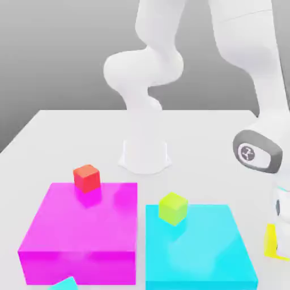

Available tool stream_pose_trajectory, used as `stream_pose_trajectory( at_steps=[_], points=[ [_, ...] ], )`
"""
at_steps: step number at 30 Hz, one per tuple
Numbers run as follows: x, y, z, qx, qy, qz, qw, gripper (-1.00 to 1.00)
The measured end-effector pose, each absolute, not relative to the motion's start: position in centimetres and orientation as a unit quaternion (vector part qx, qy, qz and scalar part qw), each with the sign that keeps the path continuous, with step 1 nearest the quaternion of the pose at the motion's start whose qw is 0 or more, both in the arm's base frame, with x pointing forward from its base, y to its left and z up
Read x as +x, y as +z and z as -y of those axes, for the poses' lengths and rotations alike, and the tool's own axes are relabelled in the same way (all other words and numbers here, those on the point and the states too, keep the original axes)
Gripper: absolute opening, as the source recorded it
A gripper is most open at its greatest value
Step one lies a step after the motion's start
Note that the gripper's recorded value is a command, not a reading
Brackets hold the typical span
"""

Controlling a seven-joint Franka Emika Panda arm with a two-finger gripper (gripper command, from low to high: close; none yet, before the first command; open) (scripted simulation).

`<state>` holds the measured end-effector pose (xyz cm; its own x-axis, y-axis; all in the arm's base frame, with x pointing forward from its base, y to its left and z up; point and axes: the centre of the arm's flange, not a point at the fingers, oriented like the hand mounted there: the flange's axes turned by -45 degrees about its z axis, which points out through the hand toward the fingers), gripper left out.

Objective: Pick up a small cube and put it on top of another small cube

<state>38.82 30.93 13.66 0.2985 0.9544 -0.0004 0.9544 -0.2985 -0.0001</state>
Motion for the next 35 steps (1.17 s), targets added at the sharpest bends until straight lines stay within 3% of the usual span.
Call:
stream_pose_trajectory(
  at_steps=[3,8,15,21,24,25,32,35],
  points=[
    [38.8,13.7,-30.9,0.806,0.0,-0.593,0.0,-1.0],
    [39.4,19.2,-30.3,0.812,-0.001,-0.584,0.0,-1.0],
    [49.9,21.4,-13.5,0.928,-0.006,-0.373,0.002,-1.0],
    [52.7,23.0,1.4,0.979,-0.005,-0.201,0.0,-1.0],
    [53.2,21.6,8.8,0.993,-0.002,-0.116,-0.001,-1.0],
    [53.3,20.1,11.3,0.996,-0.001,-0.087,-0.002,1.0],
    [53.3,19.3,14.0,0.998,0.0,-0.056,0.0,1.0],
    [53.4,23.0,14.7,0.999,0.0,-0.047,0.0,1.0]
  ],
)
